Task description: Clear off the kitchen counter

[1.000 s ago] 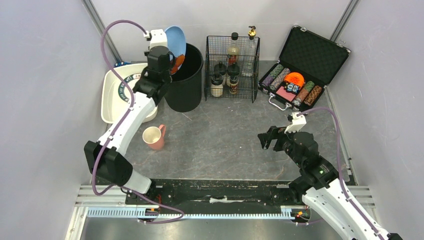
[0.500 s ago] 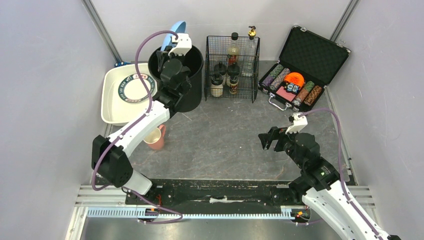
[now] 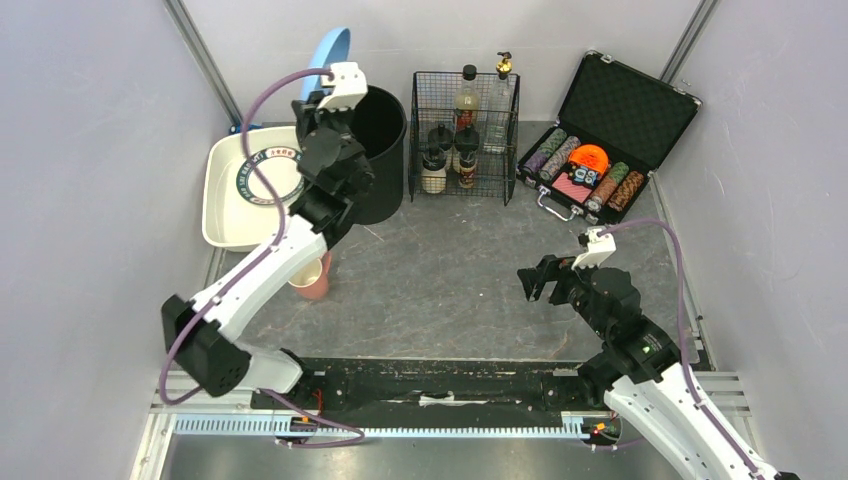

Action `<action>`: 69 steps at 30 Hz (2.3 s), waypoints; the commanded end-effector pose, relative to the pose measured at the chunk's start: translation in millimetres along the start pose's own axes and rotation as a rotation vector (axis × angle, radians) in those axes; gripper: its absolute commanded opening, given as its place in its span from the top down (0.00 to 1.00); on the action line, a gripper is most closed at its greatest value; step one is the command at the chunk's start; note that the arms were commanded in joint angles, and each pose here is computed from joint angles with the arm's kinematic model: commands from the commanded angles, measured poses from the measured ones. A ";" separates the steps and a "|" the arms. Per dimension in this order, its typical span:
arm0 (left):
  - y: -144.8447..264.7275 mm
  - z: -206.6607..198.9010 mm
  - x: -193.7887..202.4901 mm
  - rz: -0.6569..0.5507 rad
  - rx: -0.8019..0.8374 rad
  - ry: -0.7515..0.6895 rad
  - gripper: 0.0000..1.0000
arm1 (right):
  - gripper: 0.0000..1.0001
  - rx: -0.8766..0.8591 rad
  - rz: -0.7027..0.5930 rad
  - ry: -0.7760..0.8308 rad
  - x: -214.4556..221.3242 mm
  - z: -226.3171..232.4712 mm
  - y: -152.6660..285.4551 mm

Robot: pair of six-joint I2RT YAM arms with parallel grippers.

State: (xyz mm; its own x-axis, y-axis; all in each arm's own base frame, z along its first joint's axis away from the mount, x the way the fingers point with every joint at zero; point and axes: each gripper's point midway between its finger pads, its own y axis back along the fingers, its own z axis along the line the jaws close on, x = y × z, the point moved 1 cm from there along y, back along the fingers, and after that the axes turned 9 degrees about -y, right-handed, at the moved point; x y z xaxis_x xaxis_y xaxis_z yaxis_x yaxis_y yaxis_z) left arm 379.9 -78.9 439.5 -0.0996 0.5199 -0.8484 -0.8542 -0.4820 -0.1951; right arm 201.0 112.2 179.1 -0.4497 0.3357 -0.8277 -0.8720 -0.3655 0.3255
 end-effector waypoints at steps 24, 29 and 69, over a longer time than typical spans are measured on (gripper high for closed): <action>93.5 98.8 64.5 0.202 0.236 0.696 0.98 | 0.09 -0.099 -0.023 -0.007 -5.8 16.3 9.5; 104.5 88.5 88.7 0.243 0.262 0.740 0.98 | 0.09 -0.119 -0.031 0.000 -8.9 19.9 13.2; 8.0 42.6 308.8 0.792 0.113 1.415 0.98 | 0.09 -0.198 -0.011 -0.019 13.1 22.6 11.9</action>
State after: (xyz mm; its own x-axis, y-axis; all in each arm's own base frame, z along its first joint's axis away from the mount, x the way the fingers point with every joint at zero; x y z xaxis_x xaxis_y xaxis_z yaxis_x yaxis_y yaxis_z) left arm 294.1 97.0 161.4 -0.1361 -0.8711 -0.4719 -0.7824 -0.1977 0.5906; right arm 178.1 126.0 177.4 -0.4609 0.3412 -0.8192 -0.8268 -0.5005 0.2567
